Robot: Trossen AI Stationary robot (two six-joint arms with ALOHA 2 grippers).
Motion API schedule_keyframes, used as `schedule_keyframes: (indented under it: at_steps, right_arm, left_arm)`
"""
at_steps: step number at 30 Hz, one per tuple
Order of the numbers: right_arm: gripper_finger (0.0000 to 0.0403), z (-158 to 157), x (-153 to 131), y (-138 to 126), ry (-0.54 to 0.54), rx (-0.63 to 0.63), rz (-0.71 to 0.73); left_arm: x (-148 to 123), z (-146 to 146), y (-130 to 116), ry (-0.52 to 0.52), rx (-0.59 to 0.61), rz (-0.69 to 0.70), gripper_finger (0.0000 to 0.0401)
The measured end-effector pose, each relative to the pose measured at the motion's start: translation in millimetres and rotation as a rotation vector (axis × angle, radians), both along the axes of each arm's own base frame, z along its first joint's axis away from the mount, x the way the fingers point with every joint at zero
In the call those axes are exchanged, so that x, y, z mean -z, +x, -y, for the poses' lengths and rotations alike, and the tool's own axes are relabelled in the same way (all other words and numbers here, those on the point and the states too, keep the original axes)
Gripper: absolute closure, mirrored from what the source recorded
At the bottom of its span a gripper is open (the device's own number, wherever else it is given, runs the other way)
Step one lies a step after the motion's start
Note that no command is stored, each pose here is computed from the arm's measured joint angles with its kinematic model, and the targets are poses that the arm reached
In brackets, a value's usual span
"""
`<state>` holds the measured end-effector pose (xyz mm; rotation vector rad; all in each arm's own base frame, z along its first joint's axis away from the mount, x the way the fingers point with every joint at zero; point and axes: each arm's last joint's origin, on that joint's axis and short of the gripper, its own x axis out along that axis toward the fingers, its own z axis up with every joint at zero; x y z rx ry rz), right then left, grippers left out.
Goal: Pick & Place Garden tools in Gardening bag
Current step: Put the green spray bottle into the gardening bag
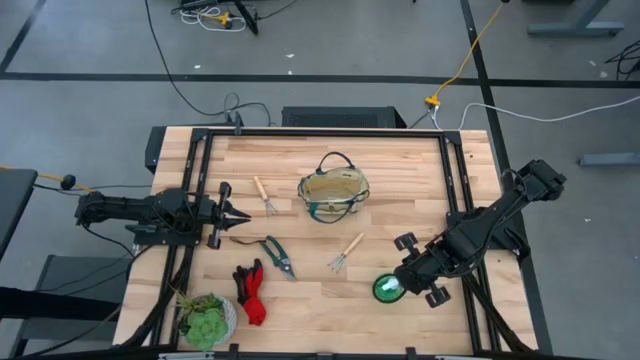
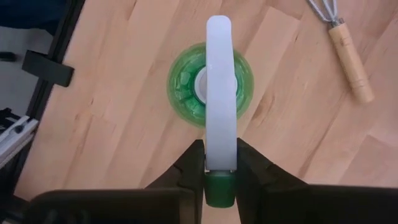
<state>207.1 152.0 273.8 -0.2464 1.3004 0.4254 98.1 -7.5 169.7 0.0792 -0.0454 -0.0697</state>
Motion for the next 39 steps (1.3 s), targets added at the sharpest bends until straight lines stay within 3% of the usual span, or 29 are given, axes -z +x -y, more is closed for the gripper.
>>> schedule_keyframes:
  at_steps: [8,24,39]
  right_arm:
    - [0.0346,1,-9,-1,0.000,-0.002,-0.012]
    - [0.0348,23,-94,6,0.042,0.099,0.110]
    - [0.0348,53,-103,19,0.065,0.261,0.111]
  left_arm:
    - [0,0,0,0.000,0.000,0.000,0.0360]
    - [0,0,0,0.000,0.000,0.000,0.0360]
    - [0,0,0,0.000,0.000,0.000,0.0360]
